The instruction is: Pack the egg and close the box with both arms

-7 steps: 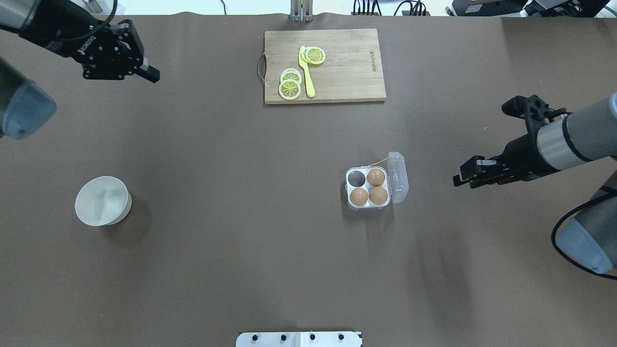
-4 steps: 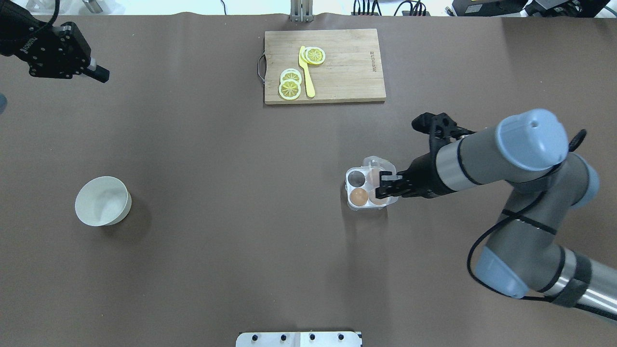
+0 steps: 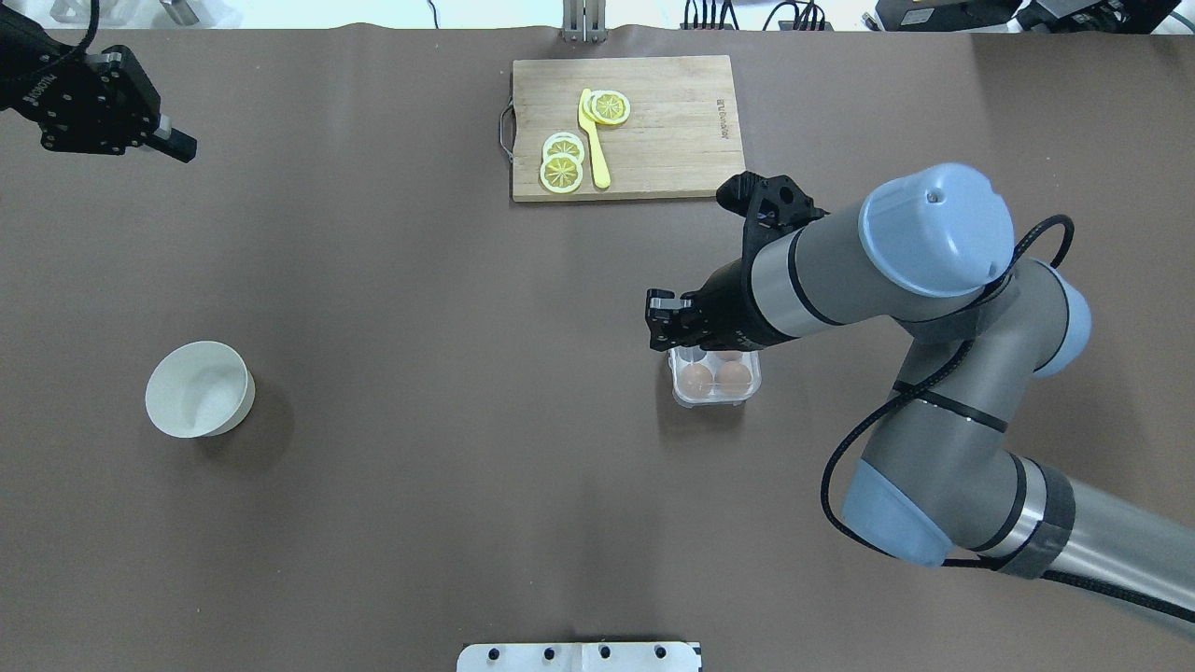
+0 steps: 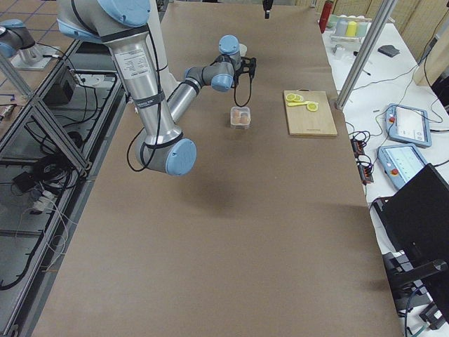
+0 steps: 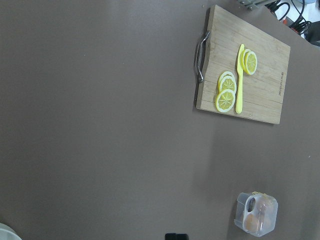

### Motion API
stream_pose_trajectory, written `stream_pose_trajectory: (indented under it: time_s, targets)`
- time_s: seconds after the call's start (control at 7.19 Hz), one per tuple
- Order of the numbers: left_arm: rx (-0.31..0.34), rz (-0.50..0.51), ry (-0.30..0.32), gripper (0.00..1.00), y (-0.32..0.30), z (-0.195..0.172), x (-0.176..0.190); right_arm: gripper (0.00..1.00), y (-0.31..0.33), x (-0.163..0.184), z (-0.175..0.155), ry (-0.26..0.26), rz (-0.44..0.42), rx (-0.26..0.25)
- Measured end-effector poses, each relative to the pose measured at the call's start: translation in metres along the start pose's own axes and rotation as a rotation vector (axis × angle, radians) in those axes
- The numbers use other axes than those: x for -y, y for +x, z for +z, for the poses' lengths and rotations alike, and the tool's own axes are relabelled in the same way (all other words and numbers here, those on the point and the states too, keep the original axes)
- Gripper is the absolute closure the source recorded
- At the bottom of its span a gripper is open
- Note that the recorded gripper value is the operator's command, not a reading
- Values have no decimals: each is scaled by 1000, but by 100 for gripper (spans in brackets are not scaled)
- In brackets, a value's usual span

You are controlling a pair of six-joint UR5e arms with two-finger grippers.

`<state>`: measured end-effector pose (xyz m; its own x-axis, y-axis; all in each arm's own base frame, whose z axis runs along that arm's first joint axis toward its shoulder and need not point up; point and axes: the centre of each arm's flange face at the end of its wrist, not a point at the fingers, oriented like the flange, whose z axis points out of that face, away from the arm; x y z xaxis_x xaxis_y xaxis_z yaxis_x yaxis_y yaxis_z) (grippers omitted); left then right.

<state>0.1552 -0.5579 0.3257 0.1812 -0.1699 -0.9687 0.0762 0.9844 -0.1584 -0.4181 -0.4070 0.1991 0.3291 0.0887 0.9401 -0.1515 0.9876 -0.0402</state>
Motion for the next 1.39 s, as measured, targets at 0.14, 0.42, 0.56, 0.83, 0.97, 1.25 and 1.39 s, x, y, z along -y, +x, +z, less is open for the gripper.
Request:
stream_pose_trajectory:
  time_s: [0.14, 0.42, 0.56, 0.83, 0.97, 1.25, 1.39]
  targets:
    - [2, 0, 5, 36, -3, -1, 1, 3, 7, 19, -8, 20, 34, -48]
    - [14, 12, 45, 21, -21, -14, 5, 1, 32, 62, -25, 66, 41, -197]
    - [22, 10, 92, 22, -31, -31, 11, 1, 49, 85, -40, 81, 13, -266]
    - [75, 55, 224, 22, -89, -80, 25, 0, 90, 128, -78, 86, -46, -360]
    - [122, 119, 265, 21, -130, -102, 36, 0, 119, 146, -97, 81, -76, -394]
    - [252, 276, 288, 1, -218, -133, 55, 0, 190, 187, -132, 39, -134, -443]
    - [347, 349, 268, 1, -250, -144, 62, 0, 236, 208, -151, 8, -163, -465]
